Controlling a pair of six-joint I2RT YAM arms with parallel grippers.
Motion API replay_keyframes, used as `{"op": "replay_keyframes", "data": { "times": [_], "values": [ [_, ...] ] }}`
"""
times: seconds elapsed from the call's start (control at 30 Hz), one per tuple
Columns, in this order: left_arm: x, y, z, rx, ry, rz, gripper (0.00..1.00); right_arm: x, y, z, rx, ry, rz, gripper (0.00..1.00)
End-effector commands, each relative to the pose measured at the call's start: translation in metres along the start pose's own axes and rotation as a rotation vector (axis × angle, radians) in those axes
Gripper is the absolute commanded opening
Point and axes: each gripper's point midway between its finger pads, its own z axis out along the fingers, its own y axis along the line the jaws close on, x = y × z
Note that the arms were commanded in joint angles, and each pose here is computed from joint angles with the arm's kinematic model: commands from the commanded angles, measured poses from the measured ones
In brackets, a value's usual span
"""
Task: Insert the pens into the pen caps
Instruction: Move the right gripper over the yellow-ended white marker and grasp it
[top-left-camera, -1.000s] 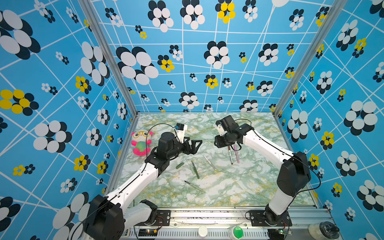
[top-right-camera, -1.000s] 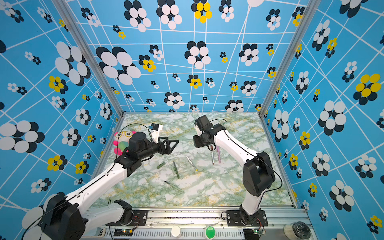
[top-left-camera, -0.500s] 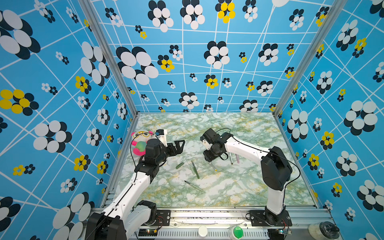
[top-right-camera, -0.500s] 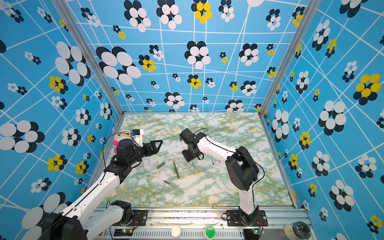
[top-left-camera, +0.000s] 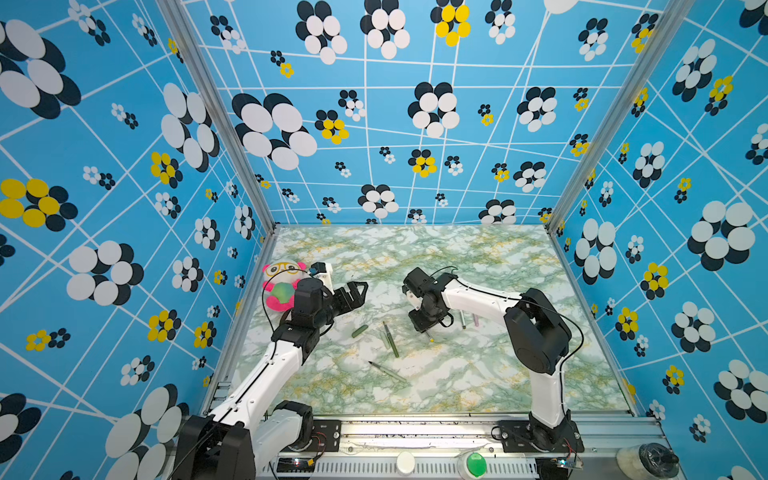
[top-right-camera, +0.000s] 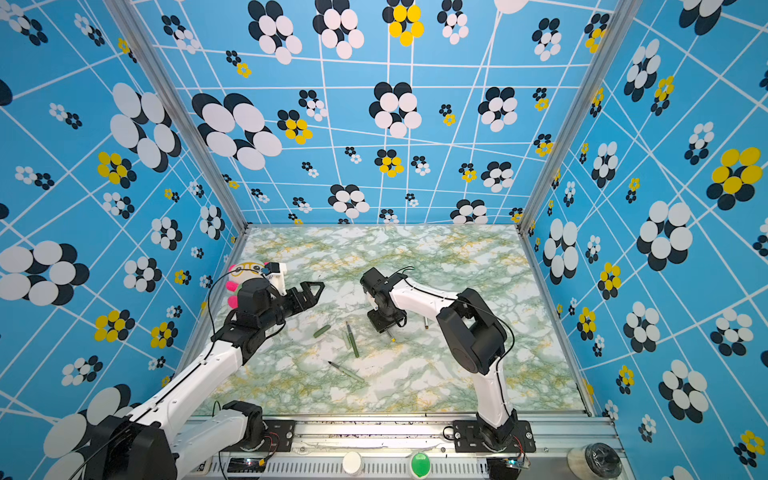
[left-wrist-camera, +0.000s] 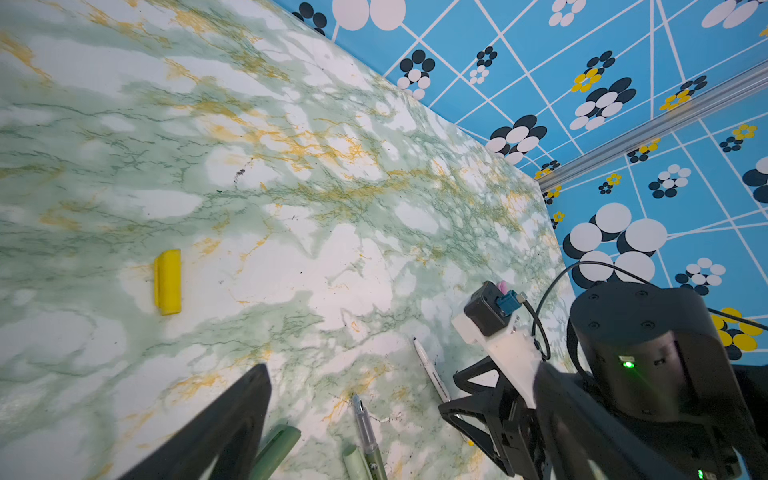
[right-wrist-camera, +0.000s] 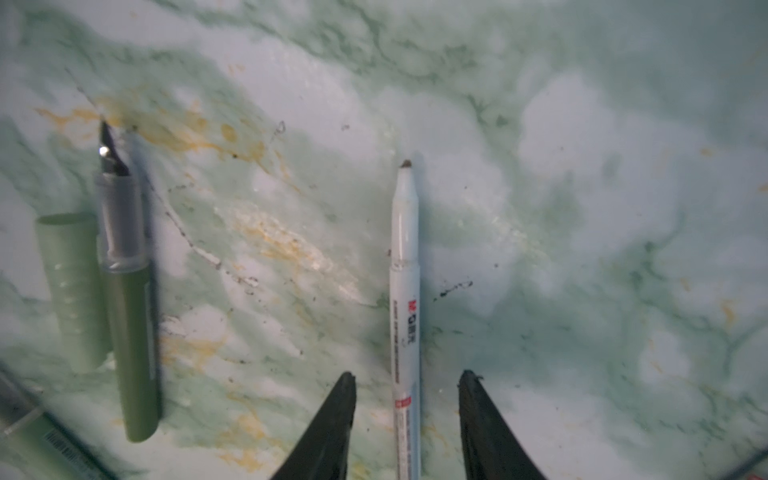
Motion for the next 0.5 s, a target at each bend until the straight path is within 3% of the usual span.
{"op": "replay_keyframes", "data": {
  "times": [0.0, 0.23, 0.47],
  "values": [
    [0.003, 0.009, 0.001, -0.028, 0.004, -0.018, 0.99, 0.003, -0.001, 0.011, 0.024, 0.021, 0.005, 0.4],
    [0.006, 0.023, 0.0, -0.109, 0.019, -0.042, 0.98, 0.003, -0.001, 0.018, 0.034, 0.038, 0.002, 0.32],
    [0.009, 0.027, 0.001, -0.124, 0.034, -0.066, 0.96, 0.004, -0.001, 0.023, 0.036, 0.041, 0.01, 0.19]
  ]
}}
